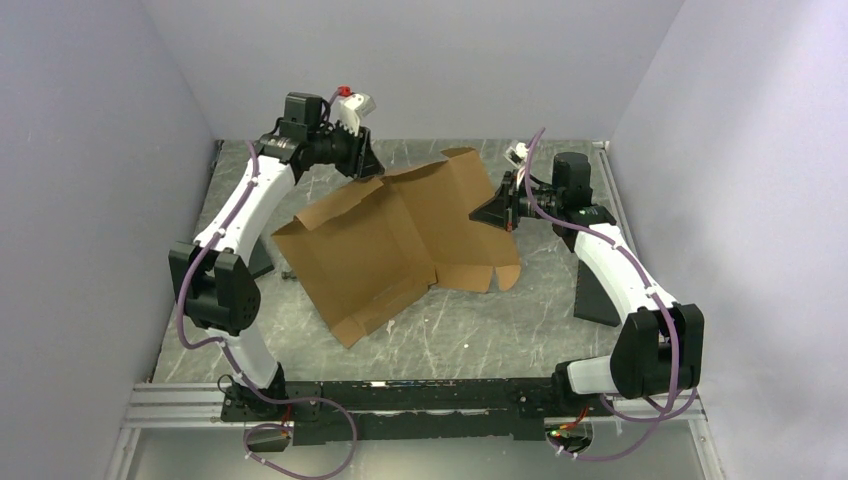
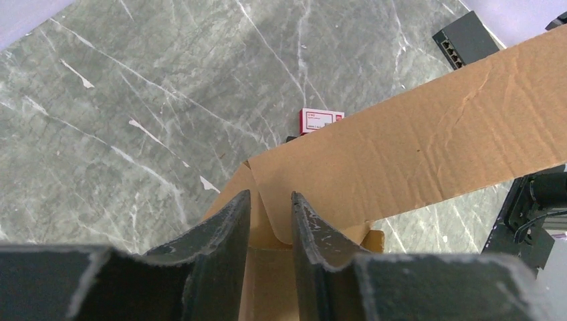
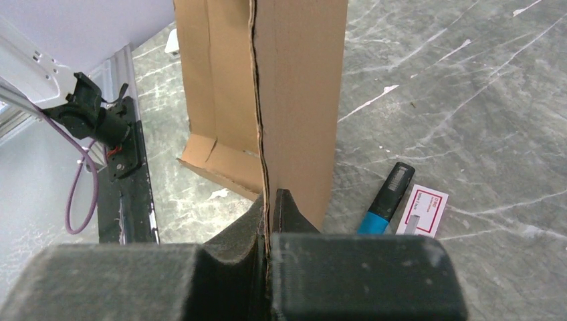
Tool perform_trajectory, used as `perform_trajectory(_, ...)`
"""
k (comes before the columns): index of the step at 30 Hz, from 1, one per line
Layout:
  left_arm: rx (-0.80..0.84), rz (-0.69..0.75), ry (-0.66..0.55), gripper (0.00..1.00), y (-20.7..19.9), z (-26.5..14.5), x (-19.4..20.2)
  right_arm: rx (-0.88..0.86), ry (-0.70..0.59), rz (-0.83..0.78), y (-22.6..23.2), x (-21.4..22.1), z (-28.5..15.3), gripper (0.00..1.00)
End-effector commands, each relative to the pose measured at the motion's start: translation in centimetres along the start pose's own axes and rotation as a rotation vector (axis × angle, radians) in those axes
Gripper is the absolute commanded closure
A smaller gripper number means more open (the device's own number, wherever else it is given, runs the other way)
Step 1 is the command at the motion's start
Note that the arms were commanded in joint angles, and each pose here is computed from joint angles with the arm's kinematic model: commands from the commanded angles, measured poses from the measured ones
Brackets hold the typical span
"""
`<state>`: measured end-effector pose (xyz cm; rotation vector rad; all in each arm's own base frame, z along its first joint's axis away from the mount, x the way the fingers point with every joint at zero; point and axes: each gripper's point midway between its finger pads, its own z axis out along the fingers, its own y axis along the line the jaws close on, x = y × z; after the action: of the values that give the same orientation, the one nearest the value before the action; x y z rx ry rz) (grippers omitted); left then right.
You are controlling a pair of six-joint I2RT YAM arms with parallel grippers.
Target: Fold the paper box
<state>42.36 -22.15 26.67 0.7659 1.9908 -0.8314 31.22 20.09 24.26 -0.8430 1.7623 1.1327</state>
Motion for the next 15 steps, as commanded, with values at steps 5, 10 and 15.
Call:
perform_trajectory(5, -0.025, 0.101, -0.045, 0.67, -1.2, -1.4, -1.3, 0.034, -0.046, -0.050, 0.3, -1.9, -0.4, 1.00)
perform_trajectory(10, -0.200, 0.139, -0.287, 0.55, -1.9, -6.1, -6.4, 0.042, -0.050, -0.038, 0.1, -1.7, -0.3, 1.00)
perform_trajectory(15, -0.255, 0.135, -0.545, 0.39, -5.4, -12.2, -10.0, 0.037, -0.050, -0.038, 0.2, -1.7, -0.2, 1.00)
